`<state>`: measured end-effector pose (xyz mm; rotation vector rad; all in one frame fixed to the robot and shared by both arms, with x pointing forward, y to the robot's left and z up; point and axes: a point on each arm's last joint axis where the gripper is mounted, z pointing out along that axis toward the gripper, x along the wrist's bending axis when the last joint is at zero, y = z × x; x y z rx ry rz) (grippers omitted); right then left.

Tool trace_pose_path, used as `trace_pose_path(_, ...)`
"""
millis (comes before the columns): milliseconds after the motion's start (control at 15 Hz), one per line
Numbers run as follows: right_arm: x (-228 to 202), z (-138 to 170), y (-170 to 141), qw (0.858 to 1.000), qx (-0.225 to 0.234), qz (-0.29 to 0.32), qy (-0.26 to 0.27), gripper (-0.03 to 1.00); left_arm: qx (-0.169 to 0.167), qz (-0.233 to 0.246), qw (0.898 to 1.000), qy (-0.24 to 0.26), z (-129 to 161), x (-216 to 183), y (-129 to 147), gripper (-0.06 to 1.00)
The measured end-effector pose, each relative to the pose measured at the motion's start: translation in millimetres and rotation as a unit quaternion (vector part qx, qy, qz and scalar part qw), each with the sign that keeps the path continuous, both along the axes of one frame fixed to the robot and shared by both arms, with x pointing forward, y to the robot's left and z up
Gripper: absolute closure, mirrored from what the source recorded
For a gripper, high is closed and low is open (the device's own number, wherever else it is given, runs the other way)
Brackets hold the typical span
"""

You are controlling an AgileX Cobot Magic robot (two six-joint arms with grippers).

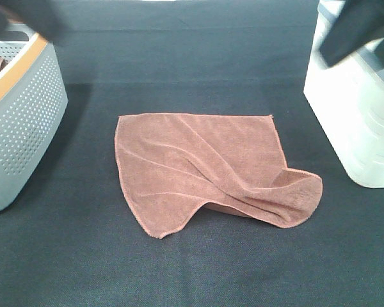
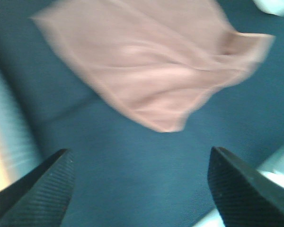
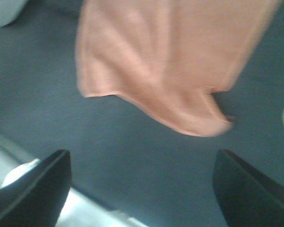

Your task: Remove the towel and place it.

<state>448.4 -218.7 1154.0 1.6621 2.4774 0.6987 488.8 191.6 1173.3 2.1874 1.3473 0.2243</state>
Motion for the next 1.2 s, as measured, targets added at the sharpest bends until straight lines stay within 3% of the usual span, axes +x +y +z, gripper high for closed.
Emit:
trace_pose_path(200, -39.5, 0.3, -24.4, 0.997, -0.045, -0.059, -0.033, 0.19, 0.063, 0.091, 0.991, -0.075, 23.8, -38.7, 37.5, 0.2)
trace_pose_path(333, -72.8, -26.9, -39.6, 0.993, -0.072, -0.088, -0.02, 0.19, 0.096, 0.139, 0.982, -0.089, 14.2, -69.6, 59.5, 0.2)
trace_pose_path(400, -72.8, -26.9, -39.6, 0.993, -0.072, -0.088, -0.02, 0.19, 0.096, 0.139, 0.982, -0.089, 14.2, -69.6, 59.5, 0.2)
trace_pose_path(533, -96.8, -55.0, -48.6, 0.991, -0.087, -0.103, 0.0, 0.19, 0.109, 0.151, 0.981, -0.059, -15.7, -92.0, 68.8, 0.2)
trace_pose_path(667, -126.0, -88.8, -57.9, 0.99, -0.096, -0.107, 0.012, 0.19, 0.132, 0.148, 0.98, -0.007, -65.3, -120.1, 78.7, 0.2)
trace_pose_path(800, -144.3, -111.2, -63.0, 0.99, -0.091, -0.104, -0.009, 0.19, 0.153, 0.134, 0.978, 0.039, -107.4, -142.2, 85.4, 0.2)
trace_pose_path(867, -153.2, -115.1, -65.2, 0.991, -0.075, -0.1, -0.055, 0.19, 0.165, 0.1, 0.979, 0.068, -137.0, -161.4, 89.4, 0.2)
trace_pose_path(933, -158.0, -112.0, -65.6, 0.989, -0.055, -0.101, -0.096, 0.19, 0.154, 0.076, 0.983, 0.057, -140.7, -167.6, 88.4, 0.2)
trace_pose_path(1000, -165.2, -109.5, -67.6, 0.986, -0.044, -0.101, -0.126, 0.19, 0.121, 0.06, 0.991, 0.023, -138.5, -171.7, 85.2, 0.2)
trace_pose_path(1067, -165.2, -109.5, -67.6, 0.986, -0.044, -0.101, -0.126, 0.19, 0.121, 0.06, 0.991, 0.023, -138.5, -171.7, 85.2, 0.2)
trace_pose_path(1200, -177.5, -107.4, -71.5, 0.98, -0.036, -0.097, -0.167, 0.19, 0.058, 0.036, 0.997, -0.021, -138.6, -180.6, 78.6, 0.2)
